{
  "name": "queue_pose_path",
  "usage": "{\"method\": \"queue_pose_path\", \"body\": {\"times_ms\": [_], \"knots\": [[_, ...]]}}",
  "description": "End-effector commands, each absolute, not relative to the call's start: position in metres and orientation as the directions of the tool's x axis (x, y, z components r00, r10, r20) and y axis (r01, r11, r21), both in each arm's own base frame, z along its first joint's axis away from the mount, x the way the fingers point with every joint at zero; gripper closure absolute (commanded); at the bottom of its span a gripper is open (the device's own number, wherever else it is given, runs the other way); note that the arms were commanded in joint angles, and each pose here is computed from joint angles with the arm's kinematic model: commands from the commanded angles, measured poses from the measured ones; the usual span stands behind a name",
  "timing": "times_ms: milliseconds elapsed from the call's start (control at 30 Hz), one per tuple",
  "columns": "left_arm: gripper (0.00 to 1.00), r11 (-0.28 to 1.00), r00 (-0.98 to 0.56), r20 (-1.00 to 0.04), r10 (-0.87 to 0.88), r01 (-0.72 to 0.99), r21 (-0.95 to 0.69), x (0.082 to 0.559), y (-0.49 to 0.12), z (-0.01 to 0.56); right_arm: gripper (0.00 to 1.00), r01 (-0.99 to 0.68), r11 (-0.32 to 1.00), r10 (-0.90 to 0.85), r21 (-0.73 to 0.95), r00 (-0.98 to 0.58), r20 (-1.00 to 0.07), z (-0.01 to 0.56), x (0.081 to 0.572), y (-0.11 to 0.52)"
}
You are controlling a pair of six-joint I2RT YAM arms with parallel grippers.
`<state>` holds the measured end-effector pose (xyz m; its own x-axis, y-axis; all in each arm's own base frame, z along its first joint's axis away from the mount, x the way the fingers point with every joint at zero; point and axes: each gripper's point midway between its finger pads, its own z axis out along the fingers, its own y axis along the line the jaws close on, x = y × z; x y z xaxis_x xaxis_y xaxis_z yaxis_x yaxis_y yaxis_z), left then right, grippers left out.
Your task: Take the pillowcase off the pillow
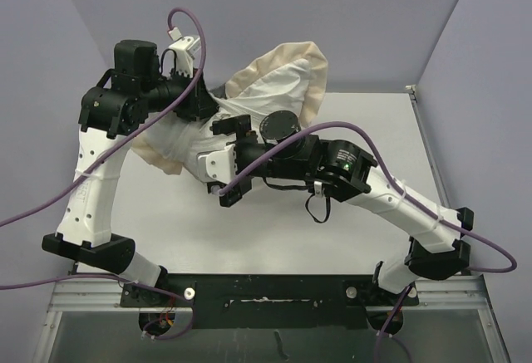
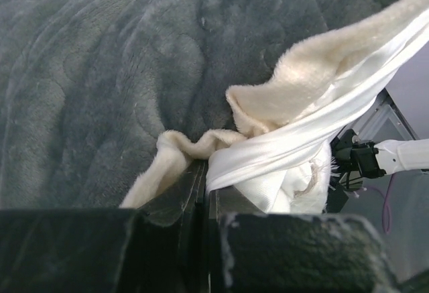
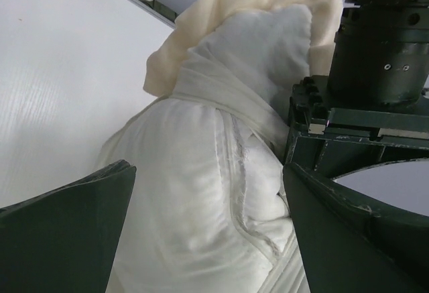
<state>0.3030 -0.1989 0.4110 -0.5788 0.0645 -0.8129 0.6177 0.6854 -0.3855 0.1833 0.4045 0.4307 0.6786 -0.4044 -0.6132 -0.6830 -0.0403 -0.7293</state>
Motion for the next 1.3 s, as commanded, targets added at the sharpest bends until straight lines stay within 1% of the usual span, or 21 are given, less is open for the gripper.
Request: {"method": "queue_pose_path", "body": {"times_ms": [0, 133, 300, 367, 500, 633, 667, 700, 733, 800, 867, 900, 967, 1067, 1167, 1267], "knots": [[1.00, 0.682, -0.509, -0.860, 0.026, 0.639, -0.357, 0.299, -0.196, 0.441, 0.02, -0.672, -0.007, -0.484, -0.741, 0.650, -0.585, 0.415, 0.211, 0.407], [1.00, 0.671, -0.514, -0.858, 0.018, 0.642, -0.371, 0.294, -0.197, 0.446, 0.02, -0.658, 0.049, -0.554, -0.752, 0.608, -0.568, 0.397, 0.244, 0.409], [1.00, 0.664, -0.509, -0.861, 0.007, 0.646, -0.376, 0.292, -0.199, 0.454, 0.02, -0.642, 0.103, -0.565, -0.760, 0.591, -0.576, 0.385, 0.262, 0.425], [1.00, 0.658, -0.514, -0.858, 0.004, 0.647, -0.385, 0.292, -0.202, 0.456, 0.02, -0.600, 0.136, -0.582, -0.789, 0.596, -0.553, 0.380, 0.271, 0.432], [1.00, 0.650, -0.518, -0.855, 0.008, 0.653, -0.389, 0.291, -0.206, 0.458, 0.02, -0.459, 0.211, -0.584, -0.863, 0.649, -0.488, 0.393, 0.275, 0.444], [1.00, 0.640, -0.519, -0.855, 0.010, 0.660, -0.393, 0.290, -0.210, 0.461, 0.00, -0.397, 0.220, -0.614, -0.891, 0.653, -0.443, 0.394, 0.288, 0.450], [1.00, 0.638, -0.518, -0.855, 0.009, 0.661, -0.394, 0.289, -0.211, 0.462, 0.06, -0.395, 0.216, -0.631, -0.893, 0.641, -0.436, 0.390, 0.294, 0.450], [1.00, 0.636, -0.518, -0.855, 0.008, 0.663, -0.395, 0.289, -0.212, 0.463, 0.16, -0.404, 0.212, -0.647, -0.890, 0.625, -0.437, 0.384, 0.299, 0.449], [1.00, 0.635, -0.513, -0.858, 0.007, 0.665, -0.393, 0.288, -0.212, 0.466, 0.28, -0.414, 0.218, -0.660, -0.884, 0.604, -0.446, 0.379, 0.305, 0.447], [1.00, 0.634, -0.498, -0.867, 0.004, 0.672, -0.383, 0.285, -0.210, 0.472, 0.56, -0.446, 0.246, -0.670, -0.861, 0.563, -0.484, 0.371, 0.310, 0.443], [1.00, 0.636, -0.478, -0.878, 0.003, 0.678, -0.367, 0.283, -0.208, 0.477, 0.92, -0.482, 0.269, -0.664, -0.834, 0.534, -0.523, 0.363, 0.309, 0.439], [1.00, 0.637, -0.468, -0.884, 0.003, 0.682, -0.359, 0.282, -0.207, 0.480, 1.00, -0.495, 0.277, -0.657, -0.824, 0.528, -0.538, 0.360, 0.306, 0.437], [1.00, 0.646, -0.446, -0.895, 0.004, 0.684, -0.338, 0.282, -0.204, 0.484, 1.00, -0.546, 0.274, -0.629, -0.792, 0.521, -0.577, 0.347, 0.293, 0.433], [1.00, 0.674, -0.377, -0.926, 0.005, 0.686, -0.275, 0.285, -0.196, 0.498, 1.00, -0.659, 0.274, -0.573, -0.701, 0.473, -0.669, 0.335, 0.272, 0.423], [1.00, 0.717, -0.266, -0.964, -0.003, 0.671, -0.188, 0.289, -0.179, 0.524, 1.00, -0.745, 0.282, -0.563, -0.605, 0.382, -0.733, 0.318, 0.260, 0.404], [1.00, 0.778, -0.144, -0.990, 0.007, 0.622, -0.086, 0.292, -0.161, 0.547, 1.00, -0.807, 0.326, -0.512, -0.493, 0.288, -0.809, 0.312, 0.255, 0.378]]}}
